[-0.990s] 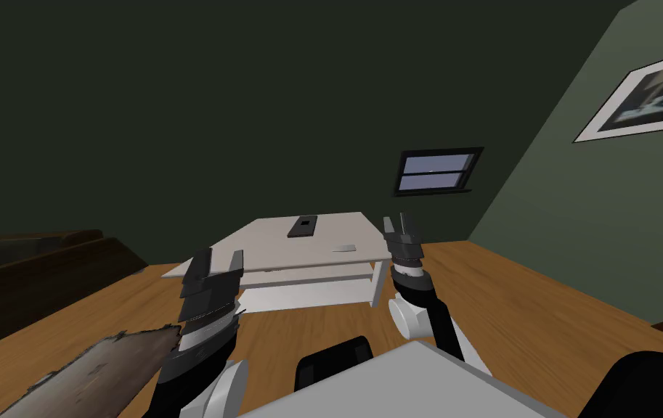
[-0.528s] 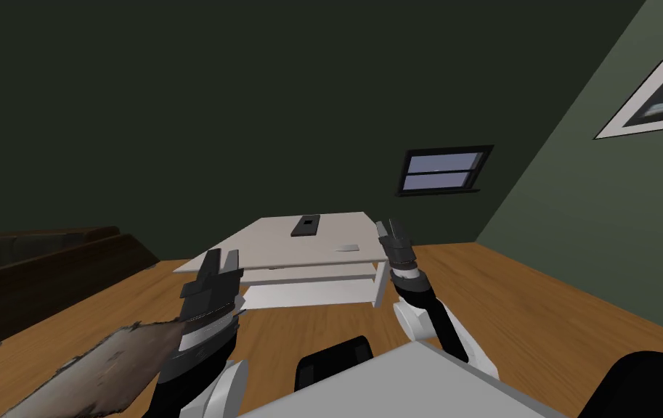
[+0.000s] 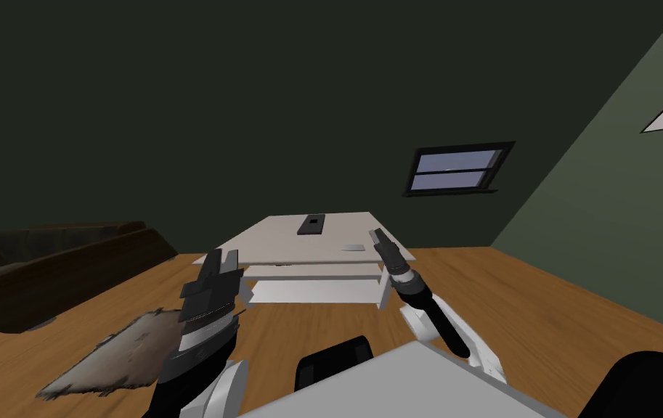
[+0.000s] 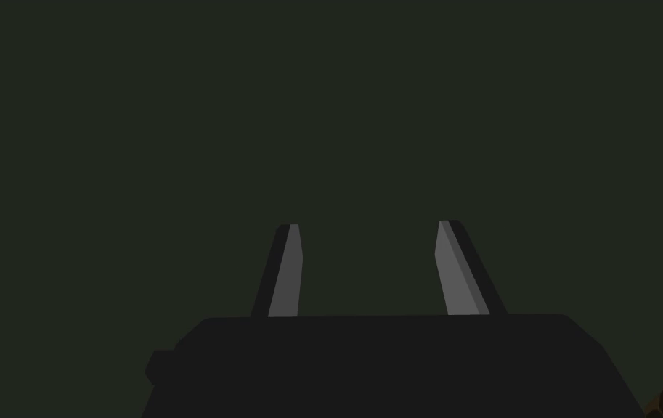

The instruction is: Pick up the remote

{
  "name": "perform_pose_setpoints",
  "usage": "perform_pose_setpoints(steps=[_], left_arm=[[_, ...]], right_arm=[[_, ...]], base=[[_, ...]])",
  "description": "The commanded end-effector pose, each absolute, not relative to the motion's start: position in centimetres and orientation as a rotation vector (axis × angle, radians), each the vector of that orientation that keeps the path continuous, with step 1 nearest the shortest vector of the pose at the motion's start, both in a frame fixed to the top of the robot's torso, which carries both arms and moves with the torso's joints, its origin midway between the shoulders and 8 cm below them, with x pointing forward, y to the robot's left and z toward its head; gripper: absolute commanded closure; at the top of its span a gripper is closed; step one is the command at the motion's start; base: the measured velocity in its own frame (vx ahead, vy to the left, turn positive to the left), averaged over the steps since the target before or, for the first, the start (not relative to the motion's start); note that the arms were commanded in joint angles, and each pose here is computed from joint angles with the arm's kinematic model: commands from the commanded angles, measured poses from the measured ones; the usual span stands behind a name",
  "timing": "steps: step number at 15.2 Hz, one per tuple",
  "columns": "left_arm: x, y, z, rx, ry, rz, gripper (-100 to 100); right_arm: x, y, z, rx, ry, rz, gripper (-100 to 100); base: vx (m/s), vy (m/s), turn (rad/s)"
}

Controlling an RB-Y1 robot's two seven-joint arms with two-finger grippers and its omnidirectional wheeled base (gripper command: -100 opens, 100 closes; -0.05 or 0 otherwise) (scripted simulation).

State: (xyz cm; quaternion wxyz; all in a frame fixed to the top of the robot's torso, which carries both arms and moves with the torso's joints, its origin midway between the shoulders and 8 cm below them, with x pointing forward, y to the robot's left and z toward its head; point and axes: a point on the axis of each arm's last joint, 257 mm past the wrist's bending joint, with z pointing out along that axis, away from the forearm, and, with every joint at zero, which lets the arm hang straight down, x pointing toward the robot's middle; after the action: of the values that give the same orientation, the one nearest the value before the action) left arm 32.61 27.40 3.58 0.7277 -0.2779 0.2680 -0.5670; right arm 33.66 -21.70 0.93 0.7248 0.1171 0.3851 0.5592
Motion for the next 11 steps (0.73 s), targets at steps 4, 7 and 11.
perform_pose_setpoints(steps=[4, 7, 11], left_arm=[[32.6, 27.4, 3.6, -0.612, 0.591, -1.25, 0], [32.6, 27.4, 3.6, -0.612, 0.591, -1.25, 0], [32.6, 27.4, 3.6, -0.612, 0.591, -1.25, 0]], right_arm=[[34.5, -21.1, -3.5, 0.169, 1.018, 1.174, -100], [34.7, -21.0, -5.6, 0.113, 1.104, 1.142, -100], [35.0, -21.5, -10.1, 0.02, 1.258, 1.07, -100]], base=[[0.0, 0.049, 0.09], [0.001, 0.055, 0.129], [0.009, 0.068, 0.13]])
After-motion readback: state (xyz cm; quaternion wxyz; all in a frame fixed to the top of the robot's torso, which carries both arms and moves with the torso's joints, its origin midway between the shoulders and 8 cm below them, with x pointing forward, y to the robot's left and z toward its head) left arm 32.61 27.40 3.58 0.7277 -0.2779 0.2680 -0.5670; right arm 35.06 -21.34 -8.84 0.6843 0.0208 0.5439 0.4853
